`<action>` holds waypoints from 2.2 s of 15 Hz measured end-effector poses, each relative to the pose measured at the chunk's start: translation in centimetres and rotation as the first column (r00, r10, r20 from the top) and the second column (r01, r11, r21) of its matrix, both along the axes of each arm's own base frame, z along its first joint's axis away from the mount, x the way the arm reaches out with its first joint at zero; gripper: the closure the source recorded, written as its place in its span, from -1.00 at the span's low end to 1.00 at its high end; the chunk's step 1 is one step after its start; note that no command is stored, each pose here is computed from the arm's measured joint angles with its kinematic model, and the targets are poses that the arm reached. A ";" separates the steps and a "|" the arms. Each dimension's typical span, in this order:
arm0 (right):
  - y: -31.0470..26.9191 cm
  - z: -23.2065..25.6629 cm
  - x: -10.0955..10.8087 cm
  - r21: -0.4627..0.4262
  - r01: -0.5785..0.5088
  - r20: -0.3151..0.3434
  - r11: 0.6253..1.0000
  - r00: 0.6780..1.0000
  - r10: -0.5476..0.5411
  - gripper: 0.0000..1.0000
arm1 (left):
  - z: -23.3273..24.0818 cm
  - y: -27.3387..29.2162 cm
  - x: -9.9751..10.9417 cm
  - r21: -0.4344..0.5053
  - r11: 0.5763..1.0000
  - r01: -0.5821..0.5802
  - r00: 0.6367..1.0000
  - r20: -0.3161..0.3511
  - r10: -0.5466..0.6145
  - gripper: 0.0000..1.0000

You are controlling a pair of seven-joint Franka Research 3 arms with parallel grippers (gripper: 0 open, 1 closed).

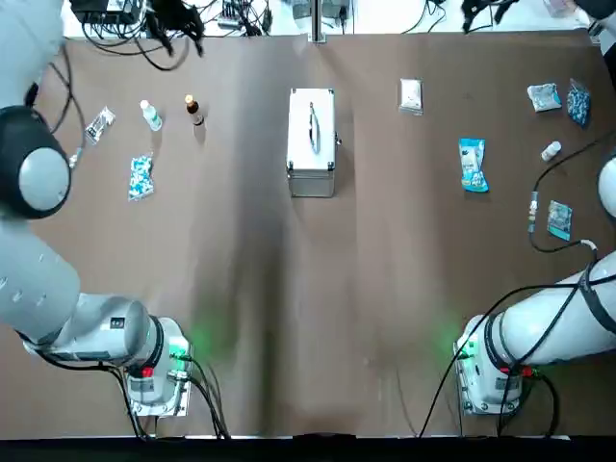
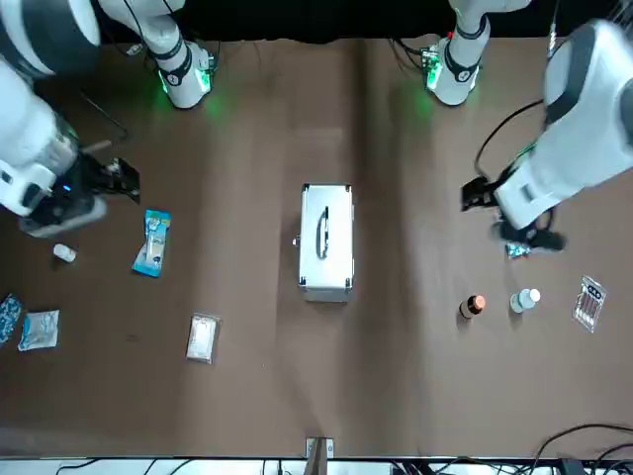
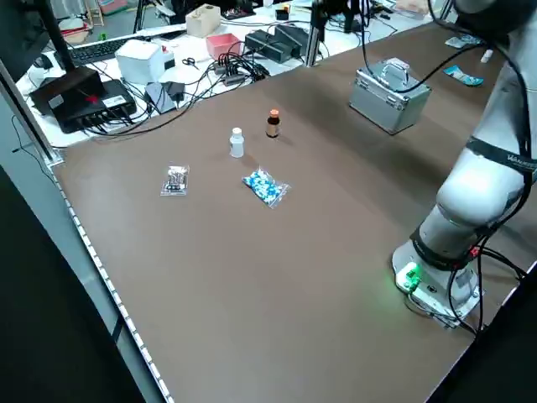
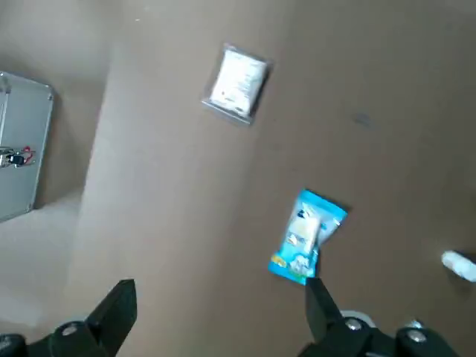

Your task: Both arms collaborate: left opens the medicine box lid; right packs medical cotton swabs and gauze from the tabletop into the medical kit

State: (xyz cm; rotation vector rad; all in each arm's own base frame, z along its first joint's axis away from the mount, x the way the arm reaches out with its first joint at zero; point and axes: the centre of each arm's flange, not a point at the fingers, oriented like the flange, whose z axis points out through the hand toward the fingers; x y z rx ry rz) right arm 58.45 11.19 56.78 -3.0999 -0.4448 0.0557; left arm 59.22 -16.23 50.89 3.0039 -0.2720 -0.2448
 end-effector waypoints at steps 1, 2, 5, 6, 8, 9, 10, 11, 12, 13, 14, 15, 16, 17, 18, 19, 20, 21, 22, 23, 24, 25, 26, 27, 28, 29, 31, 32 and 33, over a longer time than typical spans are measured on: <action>1.1 -1.0 0.3 -0.002 -0.018 -0.010 1.000 1.000 0.018 -1.00 | -1.5 -1.5 0.3 -0.015 1.000 0.021 1.000 -0.015 -0.021 -1.00; 2.1 -2.0 0.5 -0.004 -0.033 -0.022 0.999 0.999 0.033 -1.00 | -2.5 -3.0 0.5 -0.025 0.999 0.032 0.999 -0.023 -0.033 -1.00; 4.8 -4.4 0.9 0.017 -0.065 -0.055 0.998 0.996 0.066 -1.00 | -3.5 -8.0 -0.1 -0.027 1.000 0.009 1.000 -0.017 -0.009 -1.00; 5.5 -5.2 1.0 0.047 -0.067 -0.067 0.997 0.995 0.070 -1.00 | -3.8 -10.1 -0.6 -0.025 1.000 -0.001 1.000 -0.015 0.000 -1.00; 6.4 -6.8 1.5 0.105 -0.122 -0.085 0.987 0.988 0.131 -1.00 | -4.4 -14.1 -1.8 -0.025 0.999 -0.022 1.000 -0.005 0.022 -1.00; 6.6 -7.5 1.8 0.124 -0.187 -0.076 0.975 0.977 0.197 -1.00 | -4.9 -15.8 -2.3 -0.026 0.999 -0.032 0.999 -0.001 0.032 -1.00; 6.9 -8.1 2.2 0.136 -0.258 -0.057 0.957 0.962 0.267 -1.00 | -5.3 -17.2 -2.8 -0.028 0.999 -0.038 0.999 0.001 0.038 -0.99; 7.4 -8.6 2.4 0.143 -0.325 -0.042 0.935 0.942 0.334 -1.00 | -5.8 -18.4 -3.2 -0.030 0.999 -0.042 0.999 0.003 0.042 -0.99; 8.1 -8.9 2.4 0.147 -0.391 -0.030 0.909 0.916 0.399 -1.00 | -6.3 -19.6 -3.5 -0.034 0.999 -0.043 0.999 0.006 0.043 -0.99; 8.7 -9.2 2.4 0.150 -0.460 -0.015 0.875 0.884 0.468 -1.00 | -6.8 -20.6 -3.8 -0.038 0.998 -0.049 0.999 0.011 0.049 -0.99; 9.1 -9.4 2.4 0.155 -0.533 0.001 0.832 0.842 0.539 -1.00 | -7.4 -21.6 -4.0 -0.042 0.997 -0.058 0.998 0.015 0.059 -0.99; 9.4 -9.6 2.4 0.163 -0.604 0.018 0.780 0.793 0.610 -1.00 | -8.0 -22.5 -4.2 -0.044 0.997 -0.068 0.997 0.024 0.069 -0.99; 9.4 -9.6 2.4 0.169 -0.669 0.034 0.723 0.738 0.674 -1.00 | -8.6 -23.5 -4.3 -0.042 0.996 -0.081 0.996 0.032 0.082 -0.99; 9.4 -9.7 2.5 0.174 -0.720 0.048 0.672 0.688 0.724 -1.00 | -9.3 -24.5 -4.5 -0.033 0.995 -0.095 0.995 0.040 0.096 -0.99; 9.6 -10.3 2.5 0.196 -0.782 0.075 0.591 0.613 0.787 -1.00 | -10.7 -26.5 -4.7 -0.005 0.993 -0.117 0.992 0.055 0.118 -0.98; 9.8 -10.8 2.6 0.210 -0.804 0.086 0.556 0.581 0.809 -1.00 | -11.3 -27.4 -4.8 0.003 0.992 -0.126 0.990 0.059 0.126 -0.98; 10.2 -11.5 2.6 0.233 -0.824 0.103 0.517 0.550 0.829 -1.00 | -11.9 -28.4 -4.9 0.004 0.991 -0.131 0.989 0.064 0.130 -0.98; 10.8 -12.4 2.6 0.262 -0.841 0.130 0.473 0.517 0.846 -1.00 | -12.4 -29.2 -5.0 0.001 0.991 -0.134 0.989 0.070 0.134 -0.96; 11.3 -13.3 2.6 0.284 -0.859 0.164 0.427 0.482 0.861 -1.00 | -12.9 -29.9 -5.2 -0.001 0.991 -0.132 0.989 0.073 0.132 -0.95; 11.9 -14.3 2.5 0.298 -0.880 0.204 0.369 0.437 0.876 -1.00 | -13.2 -30.3 -5.4 -0.001 0.992 -0.128 0.989 0.073 0.127 -0.94; 12.6 -15.4 2.3 0.306 -0.897 0.240 0.319 0.397 0.886 -1.00 | -13.6 -30.7 -5.5 0.000 0.992 -0.125 0.990 0.072 0.125 -0.92; 13.2 -16.6 2.0 0.312 -0.908 0.273 0.280 0.368 0.889 -1.00 | -13.8 -30.9 -5.6 0.001 0.992 -0.126 0.989 0.072 0.125 -0.92; 13.7 -17.9 1.6 0.318 -0.912 0.300 0.258 0.355 0.885 -1.00 | -13.9 -31.0 -5.7 0.001 0.992 -0.123 0.990 0.074 0.123 -0.86; 14.0 -19.3 1.2 0.323 -0.914 0.318 0.246 0.350 0.881 -1.00 | -13.9 -31.2 -5.8 0.000 0.993 -0.122 0.990 0.076 0.122 -0.84; 14.2 -20.5 0.7 0.332 -0.912 0.329 0.239 0.349 0.877 -1.00 | -13.9 -31.4 -6.0 0.001 0.993 -0.122 0.990 0.078 0.122 -0.74; 14.4 -21.6 0.2 0.346 -0.909 0.338 0.234 0.353 0.872 -1.00 | -13.9 -31.6 -6.1 0.004 0.992 -0.123 0.989 0.082 0.122 -0.72; 15.0 -23.6 -0.8 0.370 -0.909 0.377 0.193 0.337 0.863 -1.00 | -14.0 -32.0 -6.5 0.010 0.992 -0.128 0.988 0.084 0.127 -0.50; 15.5 -24.8 -1.2 0.386 -0.909 0.415 0.156 0.322 0.851 -1.00 | -14.1 -32.2 -6.6 0.013 0.992 -0.129 0.988 0.084 0.127 -0.42; 15.9 -26.3 -1.5 0.405 -0.907 0.460 0.117 0.312 0.831 -1.00 | -14.3 -32.3 -6.7 0.015 0.991 -0.131 0.988 0.081 0.129 -0.42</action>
